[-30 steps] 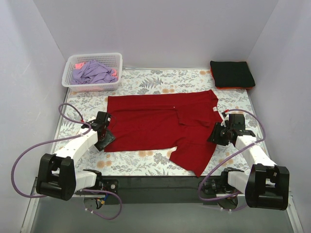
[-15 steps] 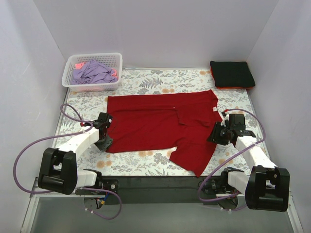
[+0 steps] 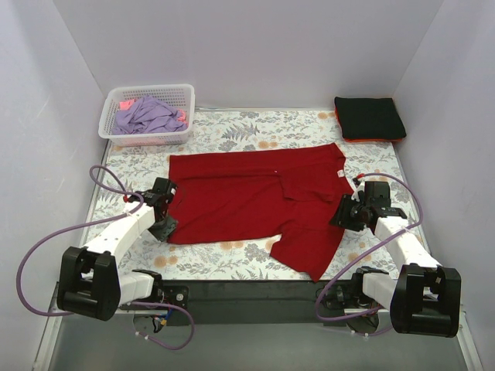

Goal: Fold and stack the t-shirts
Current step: Fold the tshirt

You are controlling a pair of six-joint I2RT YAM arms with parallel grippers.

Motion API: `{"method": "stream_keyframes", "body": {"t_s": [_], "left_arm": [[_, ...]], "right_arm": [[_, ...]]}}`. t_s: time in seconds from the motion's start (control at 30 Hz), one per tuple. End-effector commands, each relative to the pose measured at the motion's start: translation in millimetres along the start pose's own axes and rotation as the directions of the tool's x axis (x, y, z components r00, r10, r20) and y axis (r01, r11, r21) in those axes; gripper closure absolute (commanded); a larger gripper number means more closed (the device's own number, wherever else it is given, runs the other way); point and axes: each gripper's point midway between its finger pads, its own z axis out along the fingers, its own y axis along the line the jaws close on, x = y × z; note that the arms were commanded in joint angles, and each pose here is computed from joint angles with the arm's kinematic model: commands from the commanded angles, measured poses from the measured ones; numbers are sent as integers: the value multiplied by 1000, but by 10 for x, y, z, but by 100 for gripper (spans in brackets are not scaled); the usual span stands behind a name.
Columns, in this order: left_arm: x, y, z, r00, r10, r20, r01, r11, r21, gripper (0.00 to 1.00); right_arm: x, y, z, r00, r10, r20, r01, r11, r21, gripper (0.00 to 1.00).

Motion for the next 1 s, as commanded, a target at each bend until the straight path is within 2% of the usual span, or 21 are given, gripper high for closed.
{"method": "stream_keyframes", "body": {"t_s": [0.0,0.1,0.27,0.33,0.47,0.67,0.83,0.97], "left_arm": [[-71,34,-81,999,-32,30,32,999,-1,85],[-214,-34,-208,995,-55,87,50,997,54,80],[-382,-173,-369,990,-37,137,21,993,119,60],[-442,-252,-421,987,-32,160,7,987,159,57],[-580,-439,-476,973,-10,231,-50,966,252,57],[-562,-602,-360,967,39,251,-118,944,308,57],[-475,-713,-174,974,93,206,-152,943,296,60],[-486,-683,-88,971,96,220,-155,950,269,62]], "right_arm": [[-154,29,-48,999,-29,45,29,1000,5,56],[-159,35,-53,999,-27,44,27,1000,3,56],[-165,19,-72,999,-24,36,23,1000,19,57],[-182,32,-85,999,-21,39,20,1000,20,57],[-176,5,-84,999,-17,31,16,999,44,60],[27,-180,21,998,23,-67,-14,992,125,65],[158,-325,72,988,58,-143,-29,980,199,66],[247,-454,40,978,86,-192,-30,960,278,66]]}}
